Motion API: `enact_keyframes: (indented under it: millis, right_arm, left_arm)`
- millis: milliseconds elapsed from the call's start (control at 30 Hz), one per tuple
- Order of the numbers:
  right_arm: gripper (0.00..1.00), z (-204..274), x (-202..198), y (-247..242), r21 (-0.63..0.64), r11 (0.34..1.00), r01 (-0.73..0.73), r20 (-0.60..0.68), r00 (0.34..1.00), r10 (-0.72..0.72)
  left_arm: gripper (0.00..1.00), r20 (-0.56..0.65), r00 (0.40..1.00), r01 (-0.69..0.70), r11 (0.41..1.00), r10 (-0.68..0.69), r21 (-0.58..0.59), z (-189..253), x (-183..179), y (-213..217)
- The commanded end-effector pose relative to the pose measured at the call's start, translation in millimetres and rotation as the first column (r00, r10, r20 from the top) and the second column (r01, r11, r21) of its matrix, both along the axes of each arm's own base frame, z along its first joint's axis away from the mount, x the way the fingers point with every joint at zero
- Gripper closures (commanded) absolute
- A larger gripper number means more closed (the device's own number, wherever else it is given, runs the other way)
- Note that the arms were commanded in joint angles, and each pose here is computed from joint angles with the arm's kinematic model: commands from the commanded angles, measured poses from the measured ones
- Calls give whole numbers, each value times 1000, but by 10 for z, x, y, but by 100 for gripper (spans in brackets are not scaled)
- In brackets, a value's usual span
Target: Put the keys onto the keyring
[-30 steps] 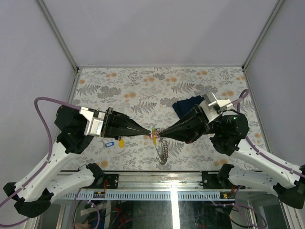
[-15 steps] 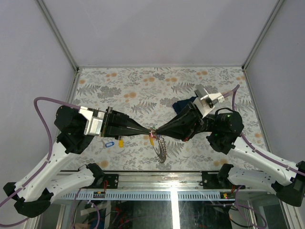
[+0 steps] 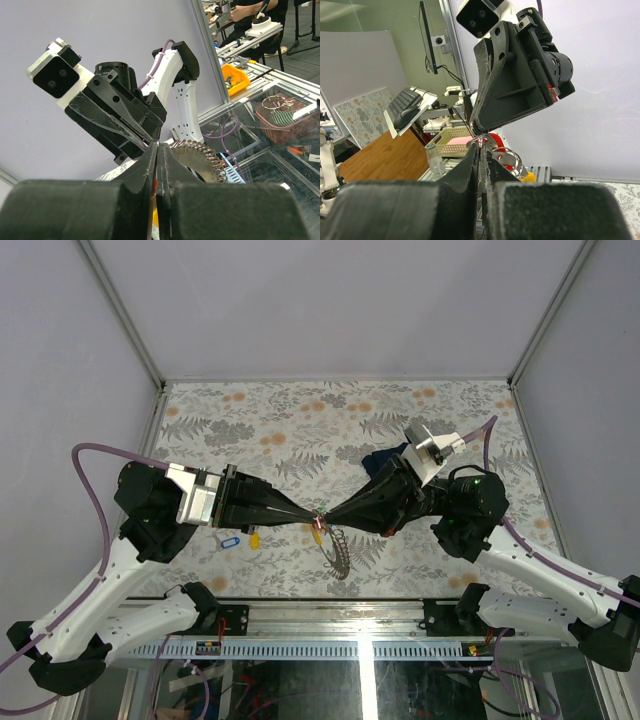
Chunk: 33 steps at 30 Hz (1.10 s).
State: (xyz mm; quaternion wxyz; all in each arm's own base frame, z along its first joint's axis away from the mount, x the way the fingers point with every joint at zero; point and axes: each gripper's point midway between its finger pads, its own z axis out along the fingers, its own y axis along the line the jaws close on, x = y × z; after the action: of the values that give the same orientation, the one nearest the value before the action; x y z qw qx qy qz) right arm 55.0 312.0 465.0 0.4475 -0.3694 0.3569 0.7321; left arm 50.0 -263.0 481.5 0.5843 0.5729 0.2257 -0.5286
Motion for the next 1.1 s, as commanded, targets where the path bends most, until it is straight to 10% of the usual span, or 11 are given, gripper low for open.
enact_keyframes:
  millis: [0,1067]
  right_arm:
    - [100,296,-138,-172,112,994,-3,85,996,-7]
    - [100,266,-107,-114,86,996,-1,88,996,-7]
  left_arm:
    - [100,40,999,-13,999,15,-47,109,-18,23]
    - [100,41,999,-7,999,9,-36,81,-3,-1]
